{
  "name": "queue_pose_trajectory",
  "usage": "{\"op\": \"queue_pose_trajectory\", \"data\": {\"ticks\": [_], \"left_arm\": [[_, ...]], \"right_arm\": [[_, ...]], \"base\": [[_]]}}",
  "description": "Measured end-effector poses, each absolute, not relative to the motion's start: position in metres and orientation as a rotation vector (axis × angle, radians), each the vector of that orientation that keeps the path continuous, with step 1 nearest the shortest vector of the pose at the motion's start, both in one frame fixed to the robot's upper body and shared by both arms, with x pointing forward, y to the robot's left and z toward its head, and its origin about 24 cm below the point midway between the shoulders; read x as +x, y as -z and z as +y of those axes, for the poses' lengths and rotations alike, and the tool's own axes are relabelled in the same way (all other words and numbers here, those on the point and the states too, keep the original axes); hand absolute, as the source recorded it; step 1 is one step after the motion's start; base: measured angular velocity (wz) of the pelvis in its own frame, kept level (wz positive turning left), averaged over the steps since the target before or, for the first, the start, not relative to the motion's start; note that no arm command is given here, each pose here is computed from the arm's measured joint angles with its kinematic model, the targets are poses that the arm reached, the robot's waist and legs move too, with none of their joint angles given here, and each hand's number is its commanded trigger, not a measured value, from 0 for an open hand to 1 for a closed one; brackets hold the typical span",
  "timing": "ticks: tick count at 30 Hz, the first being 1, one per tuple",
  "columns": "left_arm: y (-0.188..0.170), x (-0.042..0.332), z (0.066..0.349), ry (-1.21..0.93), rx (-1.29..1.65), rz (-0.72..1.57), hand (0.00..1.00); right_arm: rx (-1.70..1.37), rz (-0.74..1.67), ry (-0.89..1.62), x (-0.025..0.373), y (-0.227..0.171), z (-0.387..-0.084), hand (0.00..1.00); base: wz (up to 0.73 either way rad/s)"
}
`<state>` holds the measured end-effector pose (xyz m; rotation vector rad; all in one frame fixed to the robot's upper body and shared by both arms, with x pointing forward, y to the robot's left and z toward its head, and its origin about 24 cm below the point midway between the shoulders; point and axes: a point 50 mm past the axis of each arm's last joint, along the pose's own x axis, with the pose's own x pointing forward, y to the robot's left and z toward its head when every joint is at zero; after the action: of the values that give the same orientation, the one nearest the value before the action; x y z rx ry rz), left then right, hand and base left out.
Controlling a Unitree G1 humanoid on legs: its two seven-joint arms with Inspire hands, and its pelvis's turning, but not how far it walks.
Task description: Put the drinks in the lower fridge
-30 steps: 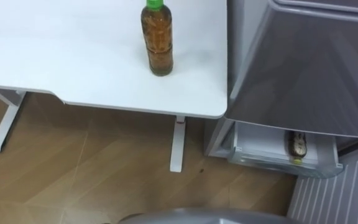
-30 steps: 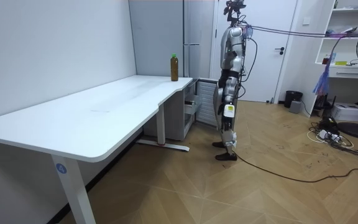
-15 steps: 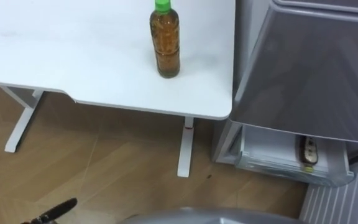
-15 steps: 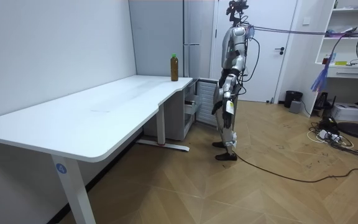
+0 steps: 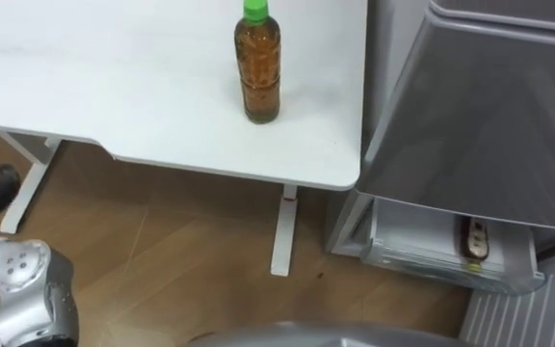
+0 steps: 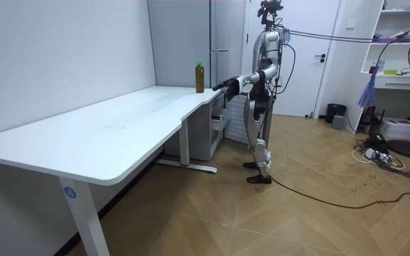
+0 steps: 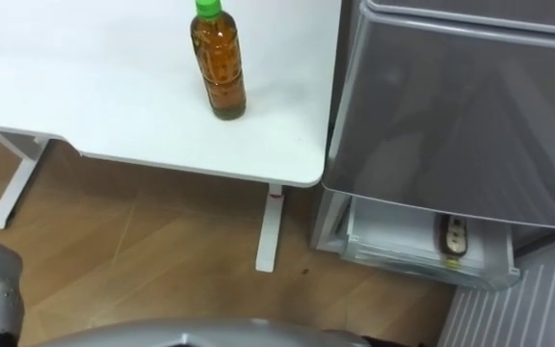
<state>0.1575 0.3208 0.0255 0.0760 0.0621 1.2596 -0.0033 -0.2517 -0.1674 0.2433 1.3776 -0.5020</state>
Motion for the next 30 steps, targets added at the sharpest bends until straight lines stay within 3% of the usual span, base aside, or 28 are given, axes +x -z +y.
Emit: {"op": "queue_pose_trajectory", "data": {"ticks": [6, 10, 21, 30], "left_arm": [[-0.085, 0.175, 0.304, -1.132, 0.107, -0.225, 0.00], [-0.104, 0.183, 0.290, -0.998, 0.091, -0.311, 0.00], [-0.105, 0.216, 0.245, -0.500, 0.068, -0.295, 0.00], [-0.096, 0.224, 0.224, -0.214, 0.001, -0.214, 0.00]], "right_arm": [[0.215, 1.422, 0.481, -0.010, 0.168, -0.251, 0.00], [0.208, 1.429, 0.466, -0.008, 0.168, -0.250, 0.00], [0.225, 1.380, 0.410, 0.011, 0.168, -0.249, 0.00], [0.228, 1.367, 0.387, 0.012, 0.168, -0.251, 0.00]], "base": [[0.02], [-0.04], [-0.08], [-0.10]]}}
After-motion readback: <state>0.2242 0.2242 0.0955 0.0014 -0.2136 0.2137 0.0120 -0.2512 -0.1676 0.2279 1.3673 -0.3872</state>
